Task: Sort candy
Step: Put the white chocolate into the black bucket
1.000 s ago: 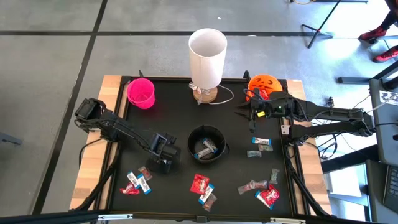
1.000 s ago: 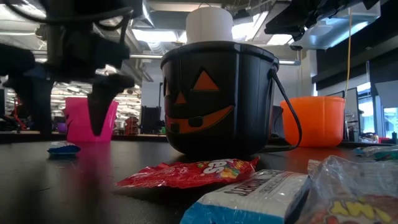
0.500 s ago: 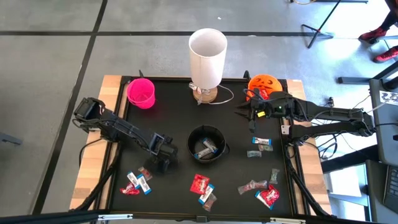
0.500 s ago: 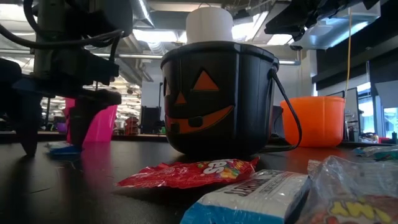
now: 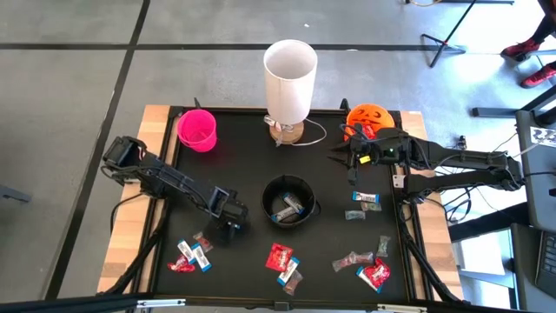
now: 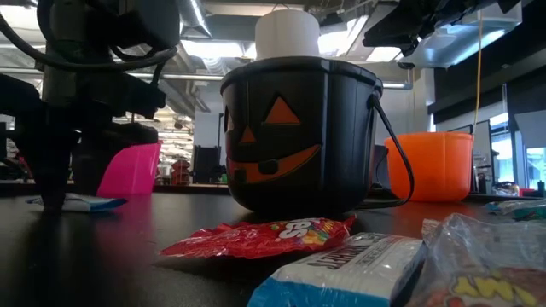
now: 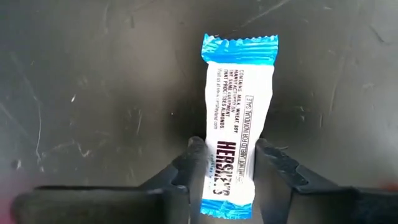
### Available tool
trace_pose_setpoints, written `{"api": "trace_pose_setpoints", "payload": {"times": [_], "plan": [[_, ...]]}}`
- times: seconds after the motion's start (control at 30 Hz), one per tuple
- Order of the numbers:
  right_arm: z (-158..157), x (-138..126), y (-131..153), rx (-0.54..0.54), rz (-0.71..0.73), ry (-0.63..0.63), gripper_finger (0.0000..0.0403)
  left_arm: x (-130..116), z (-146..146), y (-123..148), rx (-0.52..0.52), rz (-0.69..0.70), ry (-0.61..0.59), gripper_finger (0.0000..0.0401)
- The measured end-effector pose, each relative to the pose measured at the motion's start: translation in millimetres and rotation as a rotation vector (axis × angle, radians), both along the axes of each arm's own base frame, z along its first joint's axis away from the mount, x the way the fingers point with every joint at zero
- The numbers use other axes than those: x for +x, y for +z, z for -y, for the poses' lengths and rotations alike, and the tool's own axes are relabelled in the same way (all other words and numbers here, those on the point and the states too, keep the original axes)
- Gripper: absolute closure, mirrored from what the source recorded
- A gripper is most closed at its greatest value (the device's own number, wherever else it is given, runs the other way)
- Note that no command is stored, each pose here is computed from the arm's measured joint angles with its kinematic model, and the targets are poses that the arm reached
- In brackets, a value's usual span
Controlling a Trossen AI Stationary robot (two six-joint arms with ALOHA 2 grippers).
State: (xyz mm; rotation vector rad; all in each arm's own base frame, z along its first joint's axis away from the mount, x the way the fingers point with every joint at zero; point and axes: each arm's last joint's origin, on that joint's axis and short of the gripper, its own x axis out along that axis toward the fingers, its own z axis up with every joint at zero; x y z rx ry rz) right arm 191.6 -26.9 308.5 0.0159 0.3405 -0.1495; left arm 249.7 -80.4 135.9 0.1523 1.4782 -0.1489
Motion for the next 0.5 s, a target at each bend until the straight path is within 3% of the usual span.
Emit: {"api": "trace_pose_setpoints", "payload": {"times": [0.17, 0.3, 0.5], "plan": [[0.0, 0.0, 0.1, 0.000, 0.000, 0.000, 0.0304, 3.7, 0.4, 6.6, 0.025, -0.005, 0.073, 0.0317], [0.0, 0.0, 0.2, 0.000, 0.002, 0.000, 0.0304, 2.1, -2.8, 11.1, 0.108, -0.032, 0.141, 0.0318], [0.0, 0.1, 0.6, -0.001, 0.006, 0.000, 0.0304, 2.3, -5.2, 31.5, 0.222, -0.103, 0.145, 0.0319]]}}
